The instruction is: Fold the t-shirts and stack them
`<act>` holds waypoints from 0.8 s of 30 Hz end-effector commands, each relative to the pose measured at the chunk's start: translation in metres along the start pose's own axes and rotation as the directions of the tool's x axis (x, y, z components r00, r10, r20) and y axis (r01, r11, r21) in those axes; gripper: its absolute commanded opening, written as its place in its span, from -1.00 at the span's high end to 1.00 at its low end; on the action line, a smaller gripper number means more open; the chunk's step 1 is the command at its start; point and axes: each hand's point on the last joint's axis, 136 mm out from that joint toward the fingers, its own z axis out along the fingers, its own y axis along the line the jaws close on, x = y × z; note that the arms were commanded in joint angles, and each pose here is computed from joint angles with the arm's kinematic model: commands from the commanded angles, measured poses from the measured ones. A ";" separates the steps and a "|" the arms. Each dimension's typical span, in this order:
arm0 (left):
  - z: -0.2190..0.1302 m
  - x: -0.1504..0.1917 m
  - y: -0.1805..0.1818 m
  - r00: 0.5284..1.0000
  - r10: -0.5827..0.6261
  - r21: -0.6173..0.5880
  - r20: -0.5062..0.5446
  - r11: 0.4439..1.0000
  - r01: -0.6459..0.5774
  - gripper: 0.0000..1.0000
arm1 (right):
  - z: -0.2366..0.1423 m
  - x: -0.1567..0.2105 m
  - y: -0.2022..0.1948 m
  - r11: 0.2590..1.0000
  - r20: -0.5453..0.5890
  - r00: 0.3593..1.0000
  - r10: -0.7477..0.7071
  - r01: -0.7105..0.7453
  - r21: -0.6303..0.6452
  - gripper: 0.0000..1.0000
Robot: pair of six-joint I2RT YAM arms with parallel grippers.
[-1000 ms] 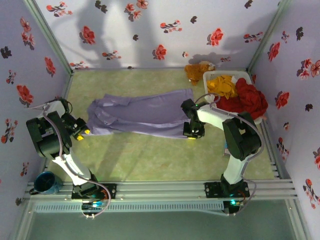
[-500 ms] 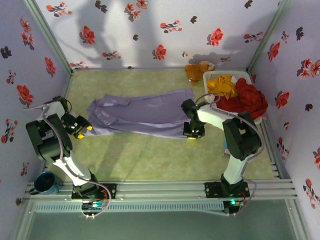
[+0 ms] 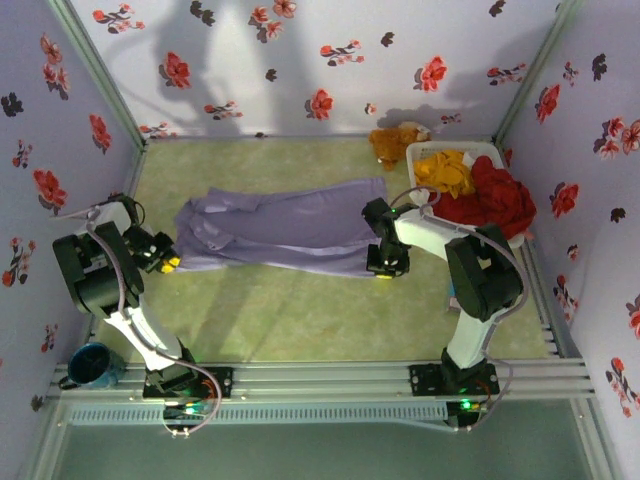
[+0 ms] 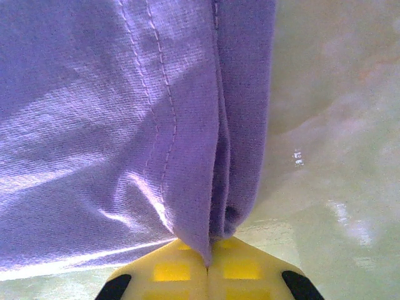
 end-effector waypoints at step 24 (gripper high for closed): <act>-0.038 0.035 0.054 0.999 0.032 -0.271 0.002 0.962 -0.030 1.00 | -0.006 0.053 -0.060 0.994 -0.082 0.993 0.088 -0.082 0.077 1.00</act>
